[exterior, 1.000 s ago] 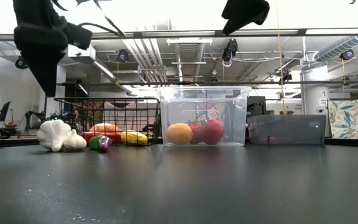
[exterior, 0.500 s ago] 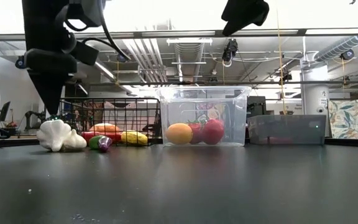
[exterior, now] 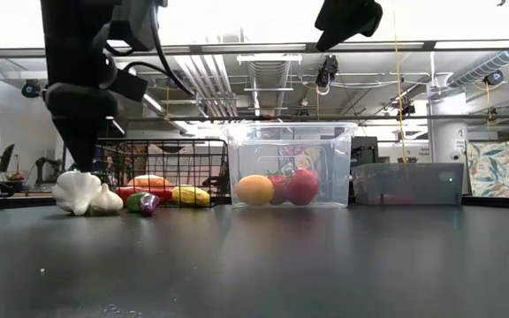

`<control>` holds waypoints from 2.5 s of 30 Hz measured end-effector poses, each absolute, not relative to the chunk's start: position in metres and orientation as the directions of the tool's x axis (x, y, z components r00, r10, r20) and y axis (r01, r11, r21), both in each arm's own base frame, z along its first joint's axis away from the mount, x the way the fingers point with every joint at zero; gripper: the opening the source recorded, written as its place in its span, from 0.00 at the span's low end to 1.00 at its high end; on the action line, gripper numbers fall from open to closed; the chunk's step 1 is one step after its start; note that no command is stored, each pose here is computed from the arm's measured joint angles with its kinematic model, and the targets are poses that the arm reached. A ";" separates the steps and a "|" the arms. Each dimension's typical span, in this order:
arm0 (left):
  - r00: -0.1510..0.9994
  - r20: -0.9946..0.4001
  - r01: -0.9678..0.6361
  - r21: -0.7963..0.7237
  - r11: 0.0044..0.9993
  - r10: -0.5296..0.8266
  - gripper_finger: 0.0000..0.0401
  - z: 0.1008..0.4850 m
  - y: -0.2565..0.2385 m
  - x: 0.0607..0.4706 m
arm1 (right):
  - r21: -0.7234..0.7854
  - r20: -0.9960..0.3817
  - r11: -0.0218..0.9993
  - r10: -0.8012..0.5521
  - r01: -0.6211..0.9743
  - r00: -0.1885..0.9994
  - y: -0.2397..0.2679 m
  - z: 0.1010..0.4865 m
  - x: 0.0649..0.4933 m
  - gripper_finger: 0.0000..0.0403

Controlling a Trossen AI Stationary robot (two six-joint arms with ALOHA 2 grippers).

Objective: Sort produce into baskets
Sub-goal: Put the left white garlic into the wire basket

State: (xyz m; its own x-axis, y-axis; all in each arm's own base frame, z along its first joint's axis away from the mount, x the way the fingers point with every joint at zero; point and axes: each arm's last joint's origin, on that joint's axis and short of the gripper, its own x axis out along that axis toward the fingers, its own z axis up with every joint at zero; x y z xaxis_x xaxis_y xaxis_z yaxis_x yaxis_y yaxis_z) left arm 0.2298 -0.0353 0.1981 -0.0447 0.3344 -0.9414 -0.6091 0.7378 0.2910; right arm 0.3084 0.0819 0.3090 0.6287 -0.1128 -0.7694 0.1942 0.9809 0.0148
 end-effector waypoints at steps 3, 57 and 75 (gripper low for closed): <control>-0.064 -0.944 -0.608 0.293 0.738 0.322 0.90 0.193 -0.034 0.227 | 0.015 -0.769 0.981 -0.113 0.194 0.629 0.082 0.309 0.308 0.57; 0.016 -0.971 -0.505 0.199 0.840 0.239 0.33 0.207 -0.033 0.227 | 0.015 -0.769 0.981 -0.113 0.194 0.629 0.082 0.309 0.308 0.57; 0.430 -0.739 -0.518 0.269 0.812 0.519 0.33 0.334 -0.006 0.220 | 0.014 -0.770 0.981 -0.113 0.193 0.628 0.082 0.309 0.308 0.57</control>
State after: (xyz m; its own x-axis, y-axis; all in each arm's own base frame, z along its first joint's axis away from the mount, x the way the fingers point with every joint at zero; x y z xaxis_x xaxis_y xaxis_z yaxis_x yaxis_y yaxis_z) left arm 0.2196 -0.0065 0.3338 0.4297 0.5190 -0.7390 -0.5179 0.8120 0.2691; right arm 0.3084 0.0819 0.3088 0.6281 -0.1126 -0.7700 0.1934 0.9810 0.0143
